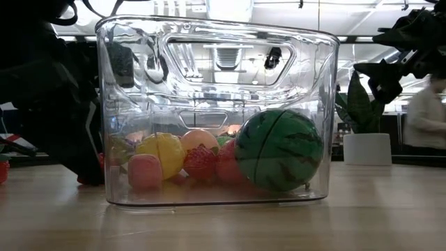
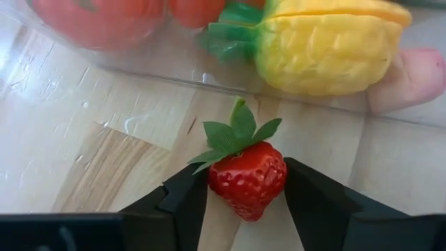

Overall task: Pick and placing Produce into tupperware
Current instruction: Put the red strawberry into the transparent bin

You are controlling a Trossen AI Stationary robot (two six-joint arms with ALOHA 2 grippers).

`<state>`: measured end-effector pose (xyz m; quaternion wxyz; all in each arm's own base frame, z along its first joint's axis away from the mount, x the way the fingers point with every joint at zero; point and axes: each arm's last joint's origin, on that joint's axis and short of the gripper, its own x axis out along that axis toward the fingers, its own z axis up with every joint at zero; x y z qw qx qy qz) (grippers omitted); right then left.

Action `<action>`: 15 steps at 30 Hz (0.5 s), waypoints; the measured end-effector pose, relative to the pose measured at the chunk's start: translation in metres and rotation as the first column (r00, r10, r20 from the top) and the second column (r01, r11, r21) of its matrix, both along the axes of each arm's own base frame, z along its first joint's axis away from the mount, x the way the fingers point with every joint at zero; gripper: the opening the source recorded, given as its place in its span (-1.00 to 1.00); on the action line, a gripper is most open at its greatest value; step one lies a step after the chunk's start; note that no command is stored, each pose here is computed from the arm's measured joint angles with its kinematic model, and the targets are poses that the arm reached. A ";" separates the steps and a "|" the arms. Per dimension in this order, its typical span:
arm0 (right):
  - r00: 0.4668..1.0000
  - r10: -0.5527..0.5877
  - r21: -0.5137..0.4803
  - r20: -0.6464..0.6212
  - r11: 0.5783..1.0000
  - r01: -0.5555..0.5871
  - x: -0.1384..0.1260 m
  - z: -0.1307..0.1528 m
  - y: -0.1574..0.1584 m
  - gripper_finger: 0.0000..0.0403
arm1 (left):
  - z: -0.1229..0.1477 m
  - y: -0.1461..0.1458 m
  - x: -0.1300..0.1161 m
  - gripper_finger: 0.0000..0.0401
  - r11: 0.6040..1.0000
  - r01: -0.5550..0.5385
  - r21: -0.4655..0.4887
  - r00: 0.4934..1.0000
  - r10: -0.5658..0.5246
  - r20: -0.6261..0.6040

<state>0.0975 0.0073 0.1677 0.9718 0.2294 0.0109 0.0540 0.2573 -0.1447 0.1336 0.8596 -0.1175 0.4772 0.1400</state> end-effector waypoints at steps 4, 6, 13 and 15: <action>1.000 0.000 0.000 0.000 1.000 0.000 0.000 0.000 0.000 0.20 | 0.000 0.000 0.000 -0.18 1.000 -0.001 0.001 1.000 0.001 0.000; 1.000 0.000 0.000 0.000 1.000 0.000 0.000 0.000 0.000 0.20 | 0.001 0.001 -0.001 -0.18 1.000 0.002 0.001 1.000 -0.002 0.000; 1.000 0.000 0.000 0.000 1.000 0.000 0.000 0.000 0.000 0.20 | 0.021 0.005 -0.009 -0.19 0.997 0.070 0.020 0.997 -0.070 0.009; 1.000 0.000 0.000 0.000 1.000 0.000 0.000 0.000 0.000 0.20 | 0.033 0.009 -0.015 -0.19 0.997 0.073 0.021 0.997 -0.074 0.010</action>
